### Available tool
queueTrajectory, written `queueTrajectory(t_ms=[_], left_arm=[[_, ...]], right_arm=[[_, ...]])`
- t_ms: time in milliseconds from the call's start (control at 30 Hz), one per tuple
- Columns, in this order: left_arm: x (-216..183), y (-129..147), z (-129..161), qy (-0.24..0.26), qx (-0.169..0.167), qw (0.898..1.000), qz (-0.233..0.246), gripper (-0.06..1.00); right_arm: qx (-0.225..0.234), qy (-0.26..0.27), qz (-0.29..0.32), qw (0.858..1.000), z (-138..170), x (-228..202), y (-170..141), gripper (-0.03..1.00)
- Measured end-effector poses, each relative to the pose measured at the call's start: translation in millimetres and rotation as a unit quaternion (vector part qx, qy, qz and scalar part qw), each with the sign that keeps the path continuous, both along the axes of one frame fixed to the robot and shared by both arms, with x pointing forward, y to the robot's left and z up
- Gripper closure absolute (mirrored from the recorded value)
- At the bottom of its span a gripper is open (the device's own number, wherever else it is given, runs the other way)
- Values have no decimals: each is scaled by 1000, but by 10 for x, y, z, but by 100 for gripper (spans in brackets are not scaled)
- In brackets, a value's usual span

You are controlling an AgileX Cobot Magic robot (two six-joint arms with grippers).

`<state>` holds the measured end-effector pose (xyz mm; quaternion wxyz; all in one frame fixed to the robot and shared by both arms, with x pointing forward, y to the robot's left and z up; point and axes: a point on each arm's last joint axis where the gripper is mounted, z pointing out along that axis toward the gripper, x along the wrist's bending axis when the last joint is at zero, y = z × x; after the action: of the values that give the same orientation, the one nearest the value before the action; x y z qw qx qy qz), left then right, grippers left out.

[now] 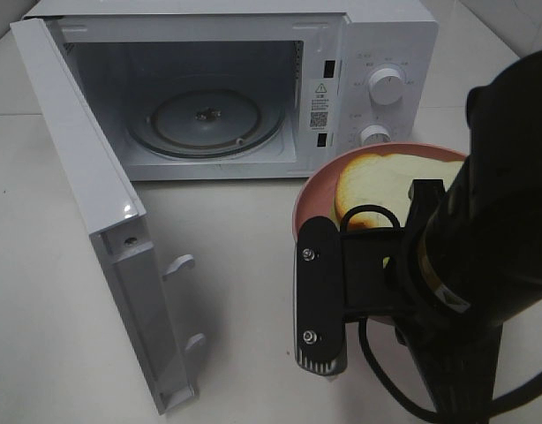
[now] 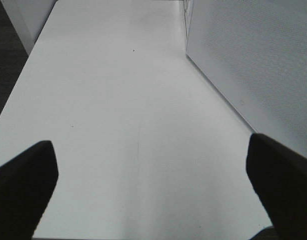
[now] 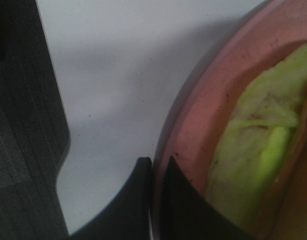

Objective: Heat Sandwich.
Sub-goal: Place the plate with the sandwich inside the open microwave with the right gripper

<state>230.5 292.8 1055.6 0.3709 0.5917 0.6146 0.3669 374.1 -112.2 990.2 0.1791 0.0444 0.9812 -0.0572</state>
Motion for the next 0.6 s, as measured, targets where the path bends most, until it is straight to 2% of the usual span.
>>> queueTrajectory(t_ms=[100, 300, 600], left_arm=[[0, 0, 0, 0, 0, 1000, 0, -2], [0, 0, 0, 0, 0, 1000, 0, -2], [0, 0, 0, 0, 0, 1000, 0, -2]], right_arm=[[-2, -2, 10, 1000, 2, 5, 2, 95], [22, -10, 32, 999, 3, 23, 58, 95], [6, -5, 92, 996, 2, 124, 15, 95]])
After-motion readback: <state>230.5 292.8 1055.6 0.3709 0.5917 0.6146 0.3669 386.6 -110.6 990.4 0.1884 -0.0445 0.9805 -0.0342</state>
